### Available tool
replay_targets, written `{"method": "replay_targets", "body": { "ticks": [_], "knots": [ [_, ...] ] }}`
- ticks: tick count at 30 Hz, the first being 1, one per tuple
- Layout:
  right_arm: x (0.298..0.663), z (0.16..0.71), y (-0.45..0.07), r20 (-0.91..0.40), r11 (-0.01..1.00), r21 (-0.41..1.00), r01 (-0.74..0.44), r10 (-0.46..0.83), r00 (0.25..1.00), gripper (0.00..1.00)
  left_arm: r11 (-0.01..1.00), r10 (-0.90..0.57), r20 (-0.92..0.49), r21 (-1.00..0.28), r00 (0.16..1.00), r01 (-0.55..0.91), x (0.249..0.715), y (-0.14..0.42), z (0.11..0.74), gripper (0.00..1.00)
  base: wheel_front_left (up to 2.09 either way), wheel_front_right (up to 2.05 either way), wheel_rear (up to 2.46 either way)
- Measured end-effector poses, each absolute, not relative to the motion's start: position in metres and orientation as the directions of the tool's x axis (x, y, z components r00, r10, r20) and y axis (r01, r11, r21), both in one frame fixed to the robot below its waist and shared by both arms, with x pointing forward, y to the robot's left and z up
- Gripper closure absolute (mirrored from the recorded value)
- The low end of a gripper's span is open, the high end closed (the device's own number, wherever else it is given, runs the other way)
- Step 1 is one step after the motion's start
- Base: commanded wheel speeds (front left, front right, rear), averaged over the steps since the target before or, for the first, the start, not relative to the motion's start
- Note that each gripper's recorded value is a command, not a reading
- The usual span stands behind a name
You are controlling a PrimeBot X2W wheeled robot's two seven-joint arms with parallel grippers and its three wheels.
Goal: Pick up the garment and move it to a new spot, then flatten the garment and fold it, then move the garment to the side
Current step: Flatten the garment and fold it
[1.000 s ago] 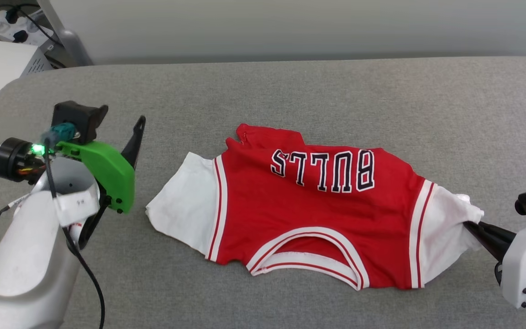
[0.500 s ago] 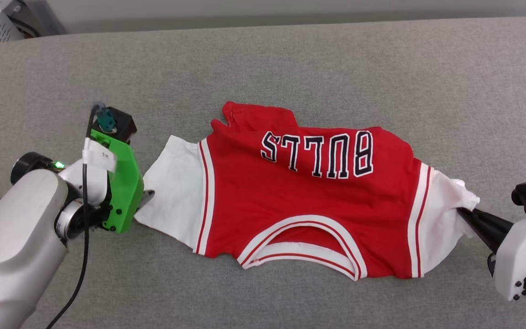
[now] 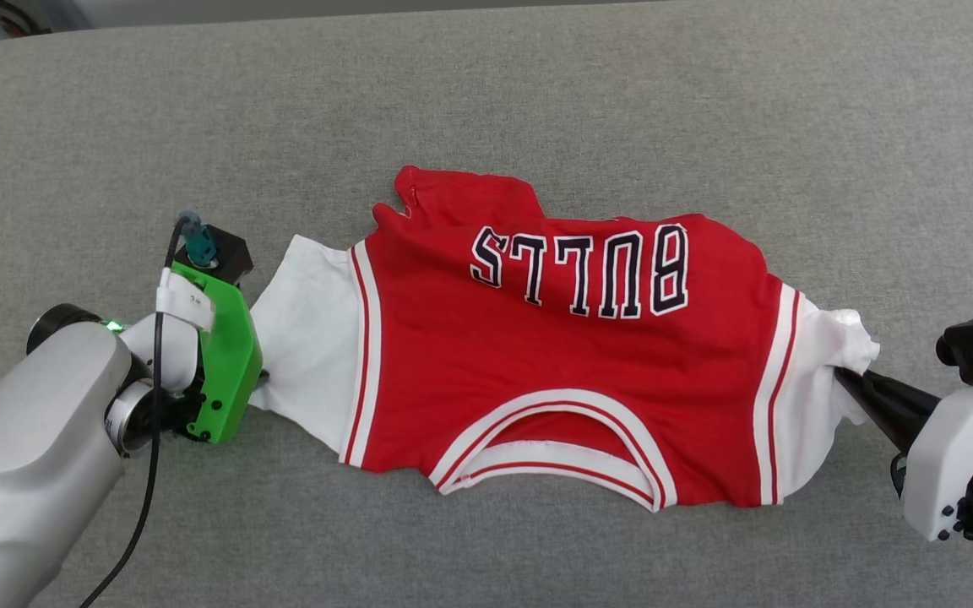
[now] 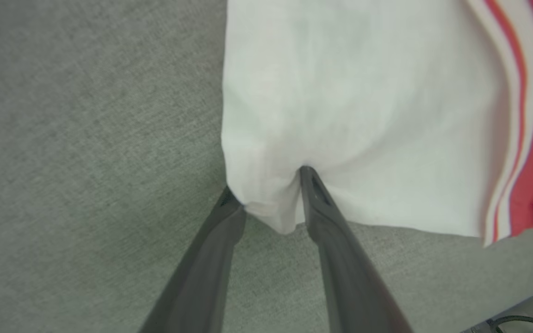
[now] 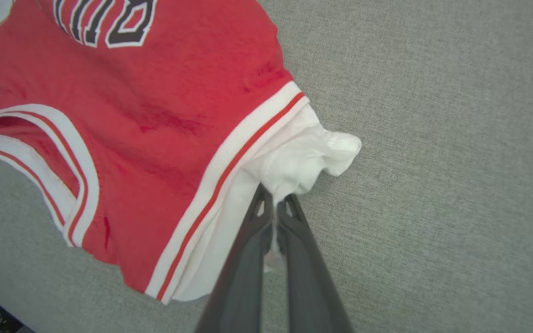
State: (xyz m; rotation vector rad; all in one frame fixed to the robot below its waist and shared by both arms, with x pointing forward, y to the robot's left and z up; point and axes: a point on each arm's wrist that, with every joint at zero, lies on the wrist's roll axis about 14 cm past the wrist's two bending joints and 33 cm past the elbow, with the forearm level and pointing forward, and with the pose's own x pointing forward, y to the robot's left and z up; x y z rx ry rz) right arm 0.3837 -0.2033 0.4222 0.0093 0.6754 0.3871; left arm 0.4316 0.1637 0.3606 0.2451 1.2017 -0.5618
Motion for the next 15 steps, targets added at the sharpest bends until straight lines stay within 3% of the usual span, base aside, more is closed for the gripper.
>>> {"method": "replay_targets", "body": {
  "ticks": [7,15],
  "knots": [
    [0.388,0.438,-0.199,-0.553,0.926,0.141,-0.349,0.366,0.749,1.00,0.842,-0.370,-0.830,-0.110,0.417,0.528,0.449,0.154,0.387,1.00,0.00,0.00,0.00],
    [0.398,0.484,-0.197,-0.406,0.923,0.173,-0.345,0.386,0.828,1.00,0.829,-0.509,-0.564,-0.118,0.650,0.547,0.468,0.140,0.476,1.00,0.00,0.00,0.00]
  ]
}}
